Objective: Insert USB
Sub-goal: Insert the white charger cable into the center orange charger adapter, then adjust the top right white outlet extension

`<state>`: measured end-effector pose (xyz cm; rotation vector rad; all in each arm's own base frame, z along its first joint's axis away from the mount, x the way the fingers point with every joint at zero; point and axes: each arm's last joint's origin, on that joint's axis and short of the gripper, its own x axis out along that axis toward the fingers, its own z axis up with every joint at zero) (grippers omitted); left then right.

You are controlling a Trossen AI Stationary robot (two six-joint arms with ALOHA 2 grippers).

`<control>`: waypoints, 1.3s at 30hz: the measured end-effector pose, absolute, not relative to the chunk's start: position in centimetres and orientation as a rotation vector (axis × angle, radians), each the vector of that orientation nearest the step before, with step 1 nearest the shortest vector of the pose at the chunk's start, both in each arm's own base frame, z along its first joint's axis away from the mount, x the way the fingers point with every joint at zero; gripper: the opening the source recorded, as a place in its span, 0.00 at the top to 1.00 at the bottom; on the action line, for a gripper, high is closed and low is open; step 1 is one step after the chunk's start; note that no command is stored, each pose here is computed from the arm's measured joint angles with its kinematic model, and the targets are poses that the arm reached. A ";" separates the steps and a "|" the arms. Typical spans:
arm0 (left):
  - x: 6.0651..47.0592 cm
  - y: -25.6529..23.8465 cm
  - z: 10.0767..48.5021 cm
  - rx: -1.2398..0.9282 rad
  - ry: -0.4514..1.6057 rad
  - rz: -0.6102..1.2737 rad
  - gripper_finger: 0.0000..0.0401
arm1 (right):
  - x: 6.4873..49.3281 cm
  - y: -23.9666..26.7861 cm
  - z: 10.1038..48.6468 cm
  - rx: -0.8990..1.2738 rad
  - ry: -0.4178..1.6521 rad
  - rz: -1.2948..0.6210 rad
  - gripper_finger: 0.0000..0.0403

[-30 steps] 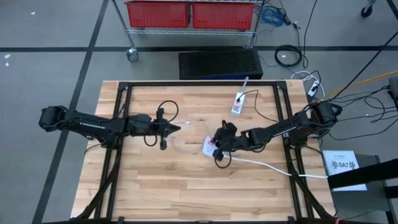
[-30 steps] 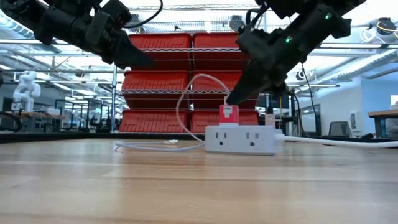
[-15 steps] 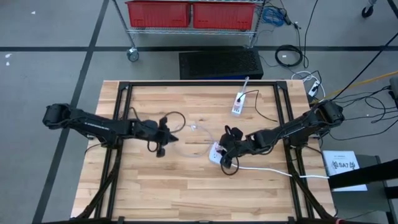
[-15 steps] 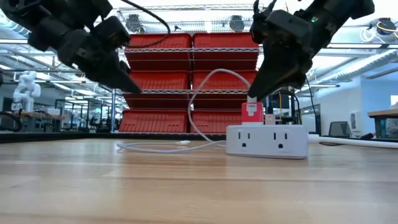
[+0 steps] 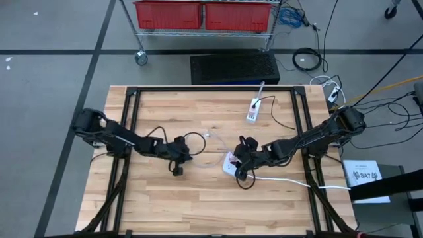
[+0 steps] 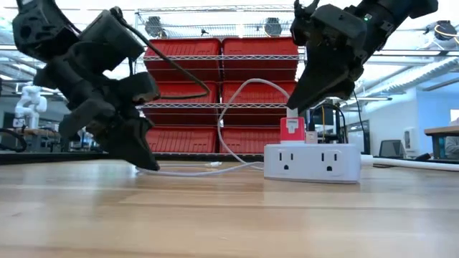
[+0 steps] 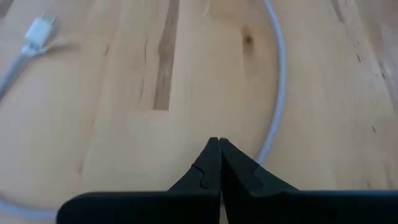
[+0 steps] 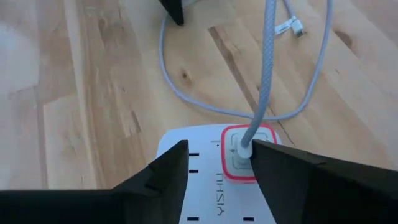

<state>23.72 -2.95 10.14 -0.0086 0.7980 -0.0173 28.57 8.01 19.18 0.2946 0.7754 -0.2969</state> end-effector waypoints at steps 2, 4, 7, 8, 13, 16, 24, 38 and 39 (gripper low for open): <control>23.4 -3.5 10.1 -0.028 0.825 -0.011 0.99 | 28.5 8.3 19.2 0.291 0.776 -0.288 0.59; 22.9 -4.1 10.5 -0.046 0.850 -0.003 1.00 | 28.4 8.5 19.2 0.289 0.776 -0.280 0.59; 22.0 -5.0 11.4 -0.073 0.921 0.005 1.00 | 28.4 8.8 19.3 0.295 0.774 -0.274 0.59; 21.6 -5.2 11.7 -0.085 0.950 0.010 1.00 | 28.4 8.9 19.3 0.298 0.773 -0.271 0.59; 19.2 -6.6 12.6 -0.149 1.070 0.032 1.00 | 28.2 9.4 19.3 0.312 0.784 -0.239 0.59; 17.5 -7.6 12.9 -0.172 1.145 0.042 1.00 | 28.1 9.9 19.3 0.310 0.783 -0.223 0.59; 13.6 -10.2 14.2 -0.250 1.213 0.015 1.00 | 27.4 11.1 20.5 0.319 0.735 -0.162 0.59; 12.5 -10.5 18.7 -0.163 0.708 0.015 1.00 | 23.6 8.1 24.7 0.105 0.625 -0.427 0.56; 12.6 -10.3 19.0 -0.145 0.669 0.022 1.00 | 22.8 7.2 25.1 0.080 0.625 -0.514 0.58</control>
